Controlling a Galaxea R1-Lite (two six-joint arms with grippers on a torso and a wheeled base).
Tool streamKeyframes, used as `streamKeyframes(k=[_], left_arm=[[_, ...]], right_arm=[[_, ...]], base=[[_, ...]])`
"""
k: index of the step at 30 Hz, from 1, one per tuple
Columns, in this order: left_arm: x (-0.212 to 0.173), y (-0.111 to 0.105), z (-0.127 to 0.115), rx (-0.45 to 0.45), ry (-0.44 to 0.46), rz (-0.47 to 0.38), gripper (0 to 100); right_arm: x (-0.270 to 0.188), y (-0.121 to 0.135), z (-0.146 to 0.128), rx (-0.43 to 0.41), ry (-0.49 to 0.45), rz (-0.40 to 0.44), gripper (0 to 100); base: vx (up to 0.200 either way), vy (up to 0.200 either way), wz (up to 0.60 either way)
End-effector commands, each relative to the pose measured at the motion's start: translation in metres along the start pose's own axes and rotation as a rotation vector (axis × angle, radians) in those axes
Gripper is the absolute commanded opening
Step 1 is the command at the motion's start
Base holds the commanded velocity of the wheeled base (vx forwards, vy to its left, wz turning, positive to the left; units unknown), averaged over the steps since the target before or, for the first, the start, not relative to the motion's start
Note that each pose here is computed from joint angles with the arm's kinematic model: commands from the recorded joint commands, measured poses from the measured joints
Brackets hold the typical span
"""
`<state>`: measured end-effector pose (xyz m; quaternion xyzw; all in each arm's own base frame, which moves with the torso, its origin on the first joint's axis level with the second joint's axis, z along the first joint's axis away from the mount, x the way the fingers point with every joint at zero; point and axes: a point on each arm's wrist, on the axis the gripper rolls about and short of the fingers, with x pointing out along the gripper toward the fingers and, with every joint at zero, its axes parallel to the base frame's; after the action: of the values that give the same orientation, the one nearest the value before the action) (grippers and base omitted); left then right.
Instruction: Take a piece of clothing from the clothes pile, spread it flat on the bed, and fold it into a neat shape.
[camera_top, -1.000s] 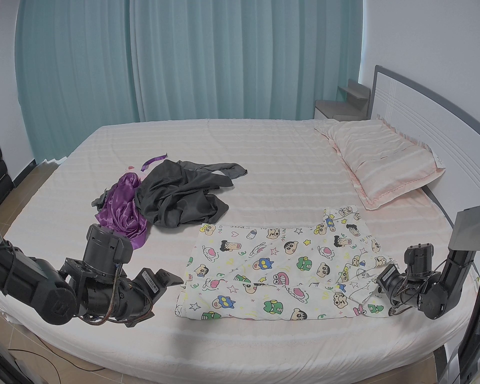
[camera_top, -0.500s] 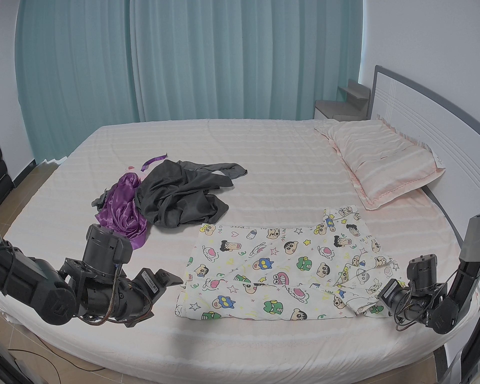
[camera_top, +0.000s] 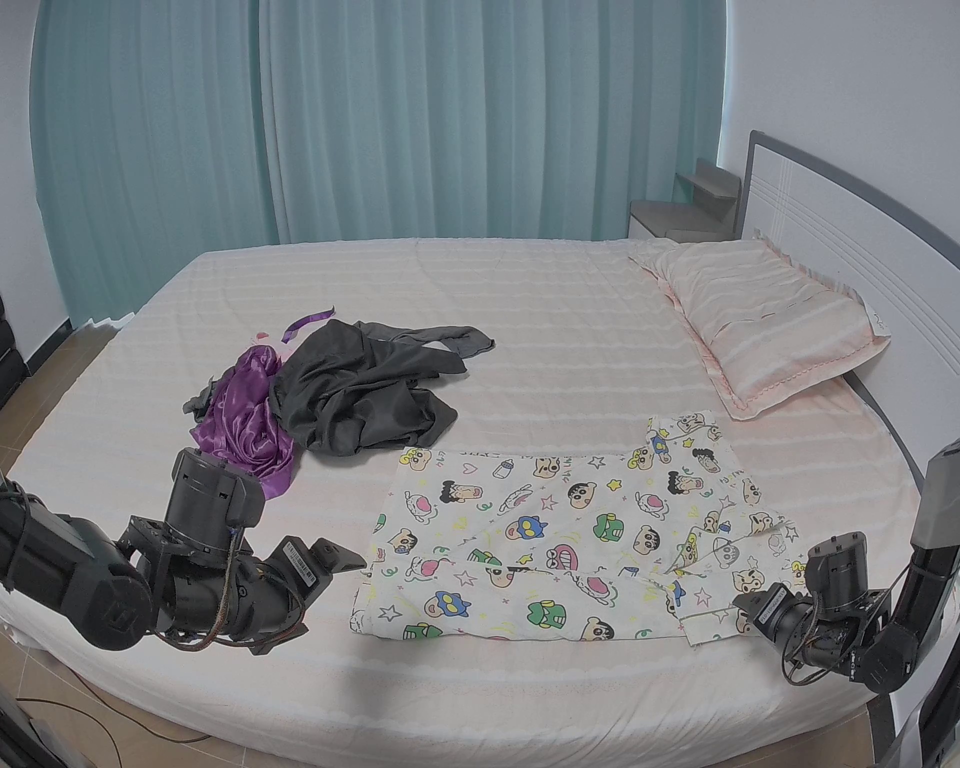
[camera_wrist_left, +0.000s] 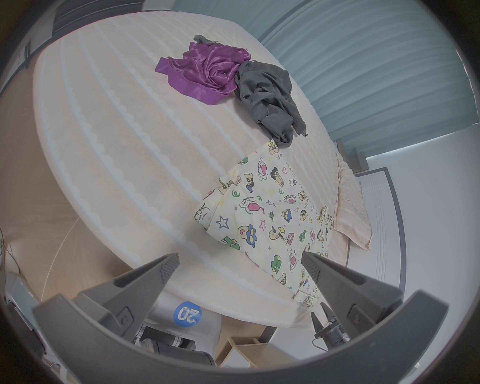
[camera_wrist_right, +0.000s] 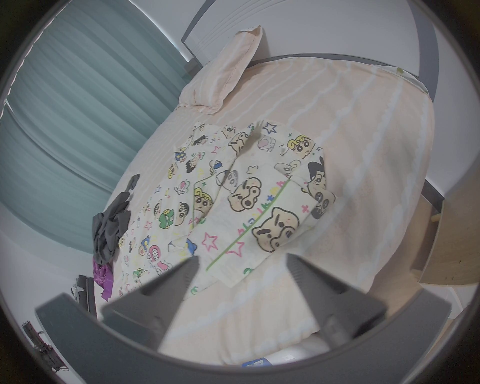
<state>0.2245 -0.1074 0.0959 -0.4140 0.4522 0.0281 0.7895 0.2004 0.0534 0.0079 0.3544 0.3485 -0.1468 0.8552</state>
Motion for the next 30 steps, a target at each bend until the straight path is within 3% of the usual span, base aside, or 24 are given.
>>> streamKeyframes(k=[1, 9, 14, 20, 30], left_arm=[[0.000, 0.000, 0.000, 0.000, 0.000, 0.000, 100], [-0.001, 0.000, 0.000, 0.002, -0.003, -0.002, 100], [-0.003, -0.003, -0.003, 0.019, -0.011, -0.012, 100], [-0.008, -0.004, 0.000, 0.004, -0.022, -0.029, 100], [-0.003, -0.001, -0.002, 0.010, -0.019, -0.040, 100]], right_arm=[[-0.009, -0.004, -0.009, -0.023, 0.015, 0.018, 100], [-0.003, 0.006, 0.003, 0.008, -0.054, 0.105, 100], [0.012, 0.019, 0.010, -0.026, -0.082, 0.141, 100], [0.025, 0.027, 0.011, -0.043, -0.050, 0.187, 100], [0.026, 0.023, 0.013, -0.036, -0.013, 0.202, 100]], base=[[0.000, 0.000, 0.00], [0.000, 0.000, 0.00], [0.000, 0.000, 0.00], [0.000, 0.000, 0.00], [0.200, 0.000, 0.00]])
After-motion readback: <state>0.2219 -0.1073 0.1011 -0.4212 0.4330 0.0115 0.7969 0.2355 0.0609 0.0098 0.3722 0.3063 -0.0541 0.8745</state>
